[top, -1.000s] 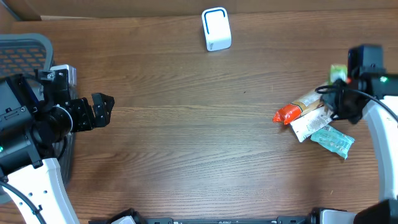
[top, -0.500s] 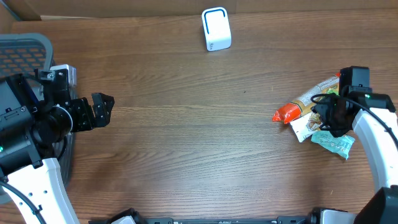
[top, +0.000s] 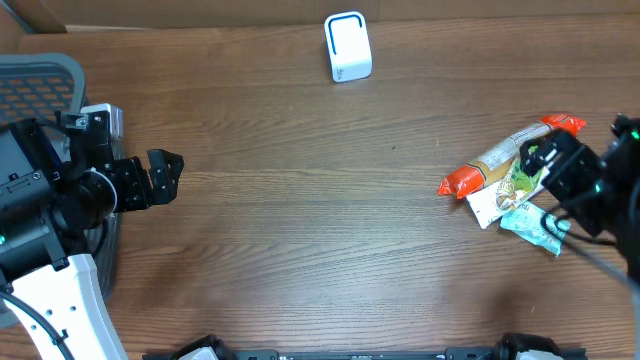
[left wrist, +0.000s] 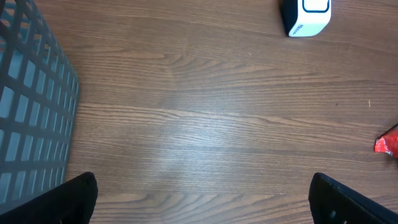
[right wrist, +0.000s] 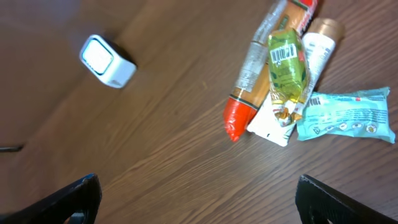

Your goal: Scan the item barcode

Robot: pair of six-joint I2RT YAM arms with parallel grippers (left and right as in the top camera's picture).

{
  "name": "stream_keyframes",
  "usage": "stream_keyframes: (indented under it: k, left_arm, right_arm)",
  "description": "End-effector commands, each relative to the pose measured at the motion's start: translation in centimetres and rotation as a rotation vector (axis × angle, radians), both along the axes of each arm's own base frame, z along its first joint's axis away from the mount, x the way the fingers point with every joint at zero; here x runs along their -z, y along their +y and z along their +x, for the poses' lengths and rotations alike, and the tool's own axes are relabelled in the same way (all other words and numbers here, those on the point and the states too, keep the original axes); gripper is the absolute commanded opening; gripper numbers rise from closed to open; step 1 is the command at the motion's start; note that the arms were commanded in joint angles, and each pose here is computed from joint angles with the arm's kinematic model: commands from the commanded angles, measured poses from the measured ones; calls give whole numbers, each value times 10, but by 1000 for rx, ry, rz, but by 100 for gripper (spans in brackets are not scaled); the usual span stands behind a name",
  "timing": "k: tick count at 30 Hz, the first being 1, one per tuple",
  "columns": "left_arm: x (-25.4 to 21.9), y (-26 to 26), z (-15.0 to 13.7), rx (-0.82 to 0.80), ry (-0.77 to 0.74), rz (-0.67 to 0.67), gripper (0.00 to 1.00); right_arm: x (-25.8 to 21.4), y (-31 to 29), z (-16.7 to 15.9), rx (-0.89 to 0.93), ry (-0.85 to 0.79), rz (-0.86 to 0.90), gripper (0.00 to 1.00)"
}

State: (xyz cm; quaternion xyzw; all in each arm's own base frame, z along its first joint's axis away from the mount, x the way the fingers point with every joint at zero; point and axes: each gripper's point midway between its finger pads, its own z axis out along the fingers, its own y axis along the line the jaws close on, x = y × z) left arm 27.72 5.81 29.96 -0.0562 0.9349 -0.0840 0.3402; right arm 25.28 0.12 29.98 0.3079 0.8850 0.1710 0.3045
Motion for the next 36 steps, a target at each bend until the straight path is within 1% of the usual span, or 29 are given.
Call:
stream_keyframes:
  k: [1,5,15,19,21,22,23,27,32,36]
  left_arm:
    - [-1,-1,1,22,-10,4,100]
    - [-1,-1,1,22,-10,4,100]
    - [-1,-1,1,22,-10,4,100]
    - [-1,-1,1,22,-10,4,100]
    - [-1,-1,1,22,-10,4,100]
    - [-1,-1,1,22,-10,4,99]
    - [-1,-1,1,22,-10,4,100]
    - [-1,-1,1,22,-10,4,100]
    - [-1,-1,1,22,-10,4,99]
    - [-1,-1,1,22,-10,4,100]
  right_arm:
    - [-19,4,-11,-25,-75,-11,100]
    - [-24,5,-16,-24,-99,-15,100]
    - [-16,4,-10,-24,-66,-11,100]
    - [-17,9,-14,-44,-88,-19,100]
    - [-30,8,-6,-39,-189,-75,100]
    - [-40,8,-3,-35,-289,-121,100]
    - [-47,9,-1,-29,-356,-142,100]
    - [-57,3,-1,27,-546,-197,100]
    - [-47,-11,-8,146,-734,-242,100]
    - [-24,-23,-16,242,-845,-251,100]
